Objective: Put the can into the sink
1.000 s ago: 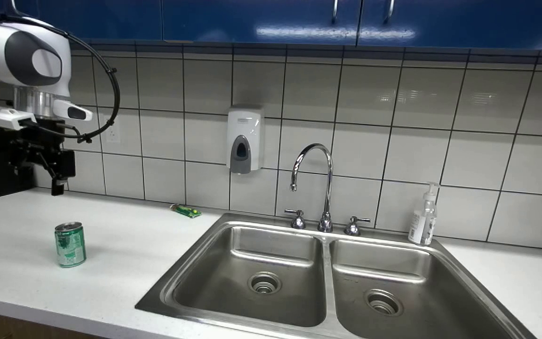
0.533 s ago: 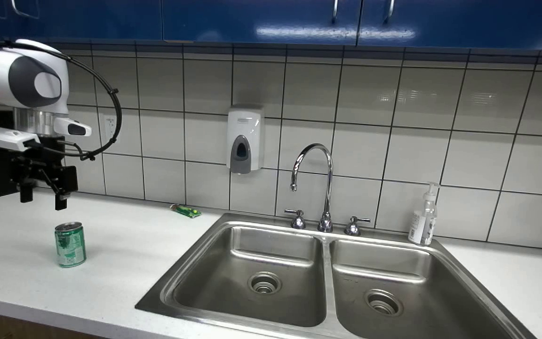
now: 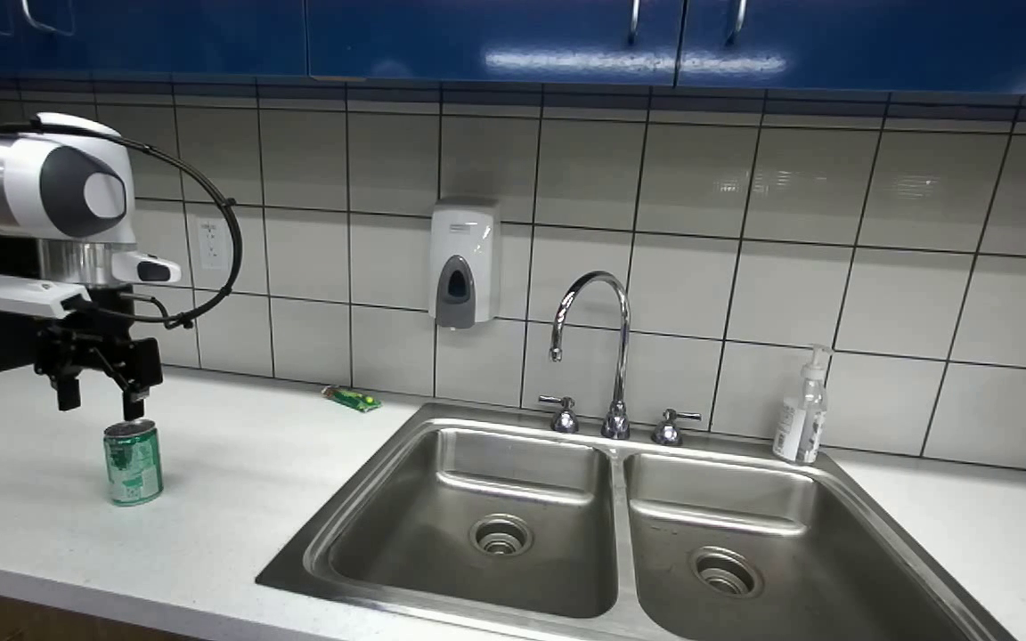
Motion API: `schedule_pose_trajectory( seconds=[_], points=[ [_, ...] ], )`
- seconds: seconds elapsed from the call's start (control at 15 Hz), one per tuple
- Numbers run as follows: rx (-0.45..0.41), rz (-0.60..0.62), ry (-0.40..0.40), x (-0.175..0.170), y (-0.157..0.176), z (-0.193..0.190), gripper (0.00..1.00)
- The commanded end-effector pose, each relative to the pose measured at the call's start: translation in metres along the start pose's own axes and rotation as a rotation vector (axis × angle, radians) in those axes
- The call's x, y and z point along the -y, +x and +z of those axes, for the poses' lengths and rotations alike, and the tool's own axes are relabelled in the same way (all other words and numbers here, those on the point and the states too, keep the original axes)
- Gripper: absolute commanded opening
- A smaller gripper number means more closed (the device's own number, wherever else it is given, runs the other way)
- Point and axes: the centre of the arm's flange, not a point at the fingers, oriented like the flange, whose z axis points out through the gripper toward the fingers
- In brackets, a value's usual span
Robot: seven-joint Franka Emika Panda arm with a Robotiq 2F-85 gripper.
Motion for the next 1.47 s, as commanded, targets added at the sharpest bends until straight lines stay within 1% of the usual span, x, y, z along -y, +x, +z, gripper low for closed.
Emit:
schedule_pose_trajectory(
  seconds=[0.0, 0.6, 1.27, 1.33, 1.4],
  points=[
    [-0.019, 0.018, -0.031, 0.003, 0.012, 0.011, 1.0],
    [-0.018, 0.004, -0.068, 0.008, 0.03, 0.04, 1.0],
    [0.004, 0.001, -0.068, 0.012, 0.046, 0.062, 1.0],
    [0.006, 0.001, -0.065, 0.012, 0.047, 0.064, 0.95],
    [0.006, 0.002, -0.065, 0.012, 0.048, 0.065, 0.74]
  ],
)
